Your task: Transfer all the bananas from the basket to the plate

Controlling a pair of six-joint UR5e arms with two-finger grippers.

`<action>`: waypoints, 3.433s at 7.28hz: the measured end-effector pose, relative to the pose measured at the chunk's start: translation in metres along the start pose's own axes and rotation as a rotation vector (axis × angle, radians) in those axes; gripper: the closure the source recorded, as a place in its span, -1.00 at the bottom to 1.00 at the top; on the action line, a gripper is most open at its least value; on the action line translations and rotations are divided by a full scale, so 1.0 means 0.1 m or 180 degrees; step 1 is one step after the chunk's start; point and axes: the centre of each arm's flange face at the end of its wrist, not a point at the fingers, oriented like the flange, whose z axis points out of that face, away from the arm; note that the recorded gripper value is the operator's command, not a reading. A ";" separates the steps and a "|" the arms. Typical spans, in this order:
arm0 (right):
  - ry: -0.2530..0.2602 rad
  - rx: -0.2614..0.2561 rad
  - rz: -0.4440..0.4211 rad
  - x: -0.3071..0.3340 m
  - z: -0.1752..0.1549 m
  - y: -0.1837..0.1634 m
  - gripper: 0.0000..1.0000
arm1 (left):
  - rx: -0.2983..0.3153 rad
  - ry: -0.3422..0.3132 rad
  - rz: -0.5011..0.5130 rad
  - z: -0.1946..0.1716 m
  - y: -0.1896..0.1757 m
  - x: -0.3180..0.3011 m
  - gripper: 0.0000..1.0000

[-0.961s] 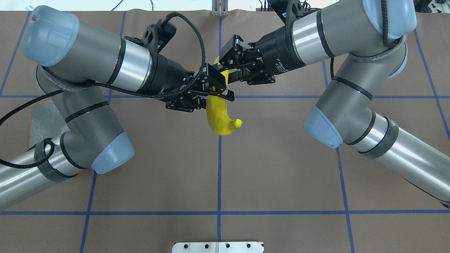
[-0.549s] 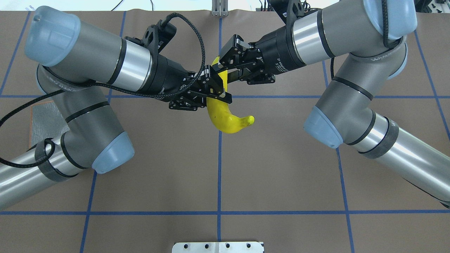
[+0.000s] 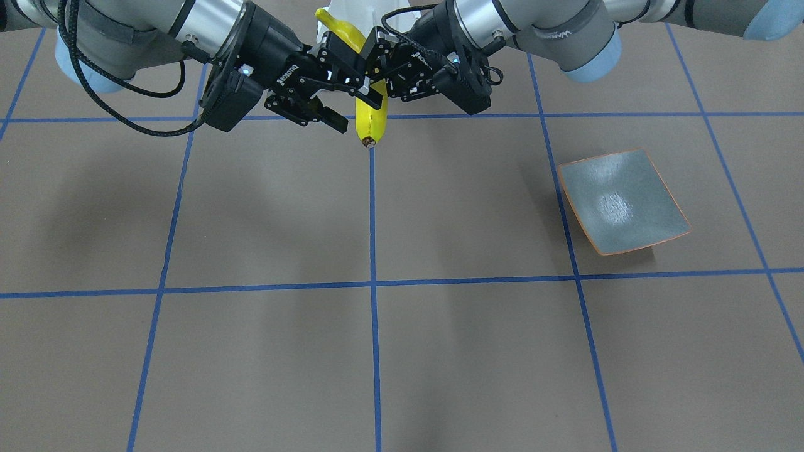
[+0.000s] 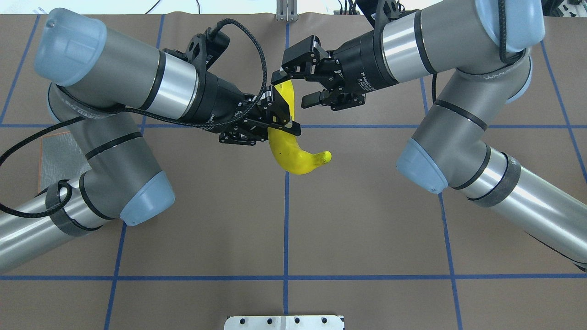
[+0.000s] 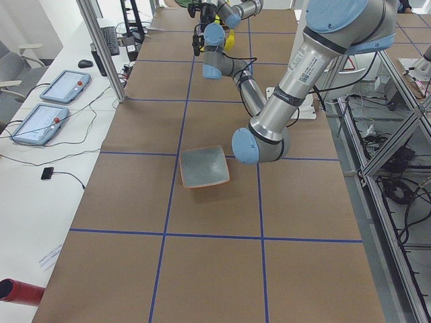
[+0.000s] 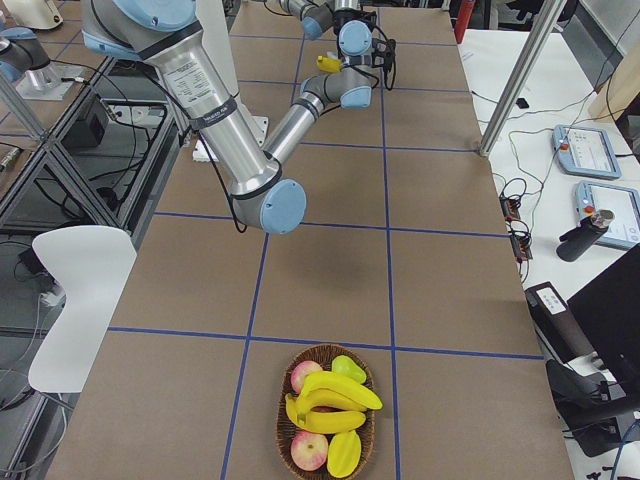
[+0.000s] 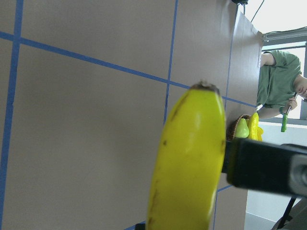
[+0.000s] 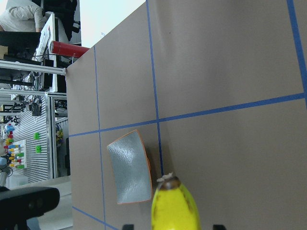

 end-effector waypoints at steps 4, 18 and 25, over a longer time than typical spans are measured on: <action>0.0118 0.0194 0.0096 0.26 -0.38 -0.36 -1.00 | 0.0114 -0.0145 -0.0286 -0.15 -0.14 -0.36 1.00; 0.1429 0.0404 -0.0462 3.24 -1.71 -1.62 -1.00 | 0.0285 -0.1453 -0.0352 -2.34 -1.06 -4.00 1.00; 0.1430 0.0405 -0.0428 3.25 -1.78 -1.66 -1.00 | 0.0054 -0.1561 -0.0407 -1.96 -0.97 -4.25 -0.99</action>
